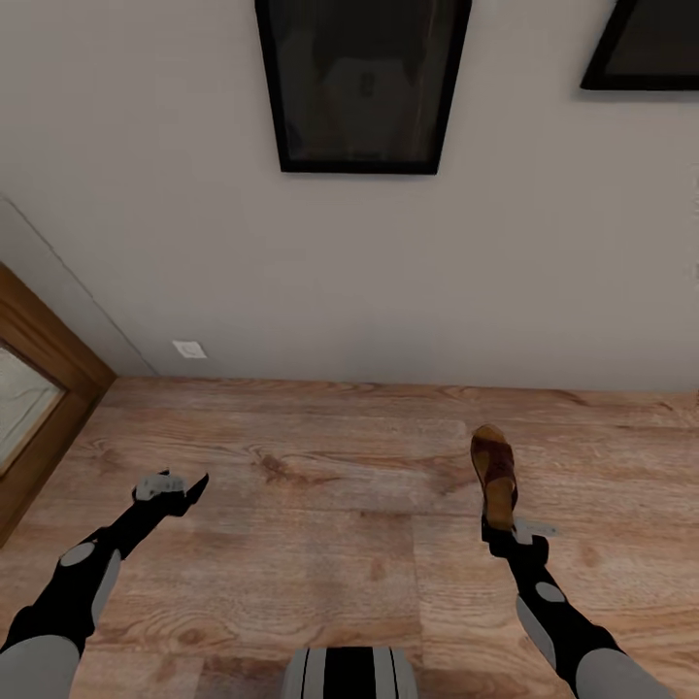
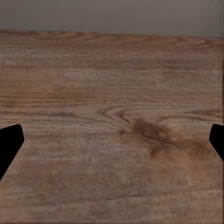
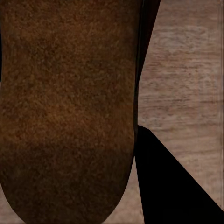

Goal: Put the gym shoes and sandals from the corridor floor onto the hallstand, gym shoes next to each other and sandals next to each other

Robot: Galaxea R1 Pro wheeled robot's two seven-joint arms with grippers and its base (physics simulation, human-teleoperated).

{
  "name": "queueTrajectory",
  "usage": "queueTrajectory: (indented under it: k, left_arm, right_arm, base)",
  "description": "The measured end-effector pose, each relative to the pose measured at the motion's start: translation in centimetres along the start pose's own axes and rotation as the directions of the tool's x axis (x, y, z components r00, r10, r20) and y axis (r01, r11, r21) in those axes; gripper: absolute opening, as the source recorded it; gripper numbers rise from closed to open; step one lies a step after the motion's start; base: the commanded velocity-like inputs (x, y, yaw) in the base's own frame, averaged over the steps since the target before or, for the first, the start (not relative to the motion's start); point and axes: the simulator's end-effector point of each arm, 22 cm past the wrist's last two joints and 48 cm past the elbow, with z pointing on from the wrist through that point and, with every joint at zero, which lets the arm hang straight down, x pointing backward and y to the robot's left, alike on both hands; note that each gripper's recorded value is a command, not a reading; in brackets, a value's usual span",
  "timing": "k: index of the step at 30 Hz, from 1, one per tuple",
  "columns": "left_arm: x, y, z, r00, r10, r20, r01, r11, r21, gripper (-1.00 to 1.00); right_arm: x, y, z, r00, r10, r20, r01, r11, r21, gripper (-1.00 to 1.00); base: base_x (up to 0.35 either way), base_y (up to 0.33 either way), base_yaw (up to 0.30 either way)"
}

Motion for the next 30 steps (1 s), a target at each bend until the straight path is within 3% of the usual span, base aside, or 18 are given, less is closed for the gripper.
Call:
queueTrajectory:
  k: [3, 6, 13, 16, 23, 30]
  left_arm:
    - [0.9, 0.0, -0.4, 1.000, -0.028, -0.014, 0.028, 1.000, -0.005, 1.00]
    - [3.1, 0.1, -1.2, 0.995, -0.085, -0.050, 0.084, 0.996, -0.019, 1.00]
    - [4.9, 1.0, -3.6, 0.990, -0.124, -0.066, 0.120, 0.990, -0.069, 1.00]
    - [5.7, 2.1, -4.9, 0.987, -0.147, -0.066, 0.138, 0.983, -0.117, 1.00]
    - [6.1, 2.3, -5.6, 0.987, -0.147, -0.068, 0.138, 0.982, -0.128, 1.00]
    - [4.6, 2.4, -6.0, 0.989, -0.139, -0.043, 0.133, 0.983, -0.127, 1.00]
  right_arm:
    - [0.2, -1.4, -0.7, 1.000, -0.007, 0.003, 0.007, 1.000, 0.014, -1.00]
    - [1.9, -2.7, -2.8, 0.999, -0.018, 0.037, 0.018, 1.000, 0.022, -1.00]
    - [3.4, -3.8, -6.8, 0.992, -0.020, 0.126, 0.017, 1.000, 0.025, -1.00]
    - [5.0, -4.3, -8.2, 0.993, -0.024, 0.113, 0.021, 0.999, 0.028, -1.00]
    - [6.6, -4.6, -9.0, 0.996, -0.030, 0.081, 0.027, 0.999, 0.030, -1.00]
    - [5.4, -4.6, -9.1, 0.994, -0.024, 0.104, 0.021, 0.999, 0.030, -1.00]
  base:
    - [0.000, 0.000, 0.000]
    - [0.000, 0.000, 0.000]
    - [0.000, 0.000, -0.016]
    - [0.000, 0.000, -0.060]
    - [0.000, 0.000, -0.065]
    - [0.000, 0.000, -0.065]
